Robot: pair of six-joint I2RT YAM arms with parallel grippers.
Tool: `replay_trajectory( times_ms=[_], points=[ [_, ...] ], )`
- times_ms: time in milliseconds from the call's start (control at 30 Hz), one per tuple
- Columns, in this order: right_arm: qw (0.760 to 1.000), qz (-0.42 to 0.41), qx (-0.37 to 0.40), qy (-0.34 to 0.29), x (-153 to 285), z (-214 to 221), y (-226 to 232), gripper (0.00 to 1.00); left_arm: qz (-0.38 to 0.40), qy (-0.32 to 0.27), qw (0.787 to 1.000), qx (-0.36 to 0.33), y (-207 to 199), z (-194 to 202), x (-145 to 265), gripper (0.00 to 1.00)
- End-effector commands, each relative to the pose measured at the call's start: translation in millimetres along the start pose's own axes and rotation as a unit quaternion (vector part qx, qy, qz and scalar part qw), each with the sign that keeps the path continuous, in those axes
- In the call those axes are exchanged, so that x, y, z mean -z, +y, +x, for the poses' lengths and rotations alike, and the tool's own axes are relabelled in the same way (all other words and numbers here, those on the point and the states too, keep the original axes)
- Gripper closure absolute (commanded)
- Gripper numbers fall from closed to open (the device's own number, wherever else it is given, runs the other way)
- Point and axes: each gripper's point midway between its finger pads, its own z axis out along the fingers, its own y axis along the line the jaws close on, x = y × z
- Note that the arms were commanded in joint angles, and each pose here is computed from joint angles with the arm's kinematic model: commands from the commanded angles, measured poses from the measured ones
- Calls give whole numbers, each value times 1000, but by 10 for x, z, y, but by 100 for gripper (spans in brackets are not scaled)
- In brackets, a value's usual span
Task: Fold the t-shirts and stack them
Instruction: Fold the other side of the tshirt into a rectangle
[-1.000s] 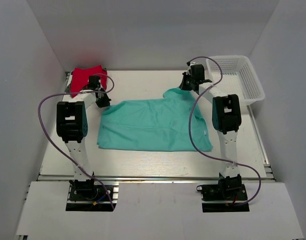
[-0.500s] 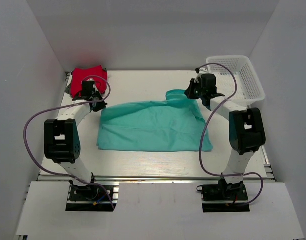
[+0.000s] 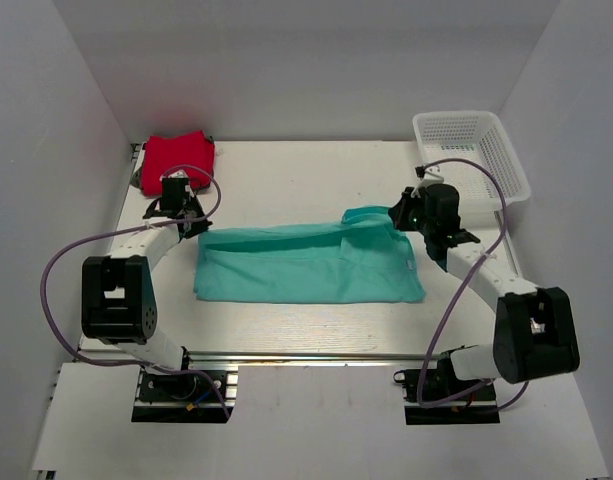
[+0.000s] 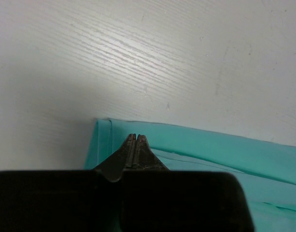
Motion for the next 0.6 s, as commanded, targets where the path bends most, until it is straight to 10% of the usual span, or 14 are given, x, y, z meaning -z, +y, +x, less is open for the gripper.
replay_trajectory(
  times_ms=[0,333,467,533,567],
  points=[
    [1000,2,0,-9,139,36,-4,100,10,-57,998,-16,-37,-247,172,100],
    [1000,-7,-15,26,405,485,-10,100,9,-51,998,-21,30,-90,149,100],
    [997,-27,-34,68,535,815,46,86,-20,-9,1000,-11,150,107,184,92],
    [992,-63,-51,97,623,1020,161,67,-58,-7,998,9,294,174,253,73],
    [991,-65,-54,103,704,1098,162,65,-74,-15,997,22,359,179,375,43]
  ],
)
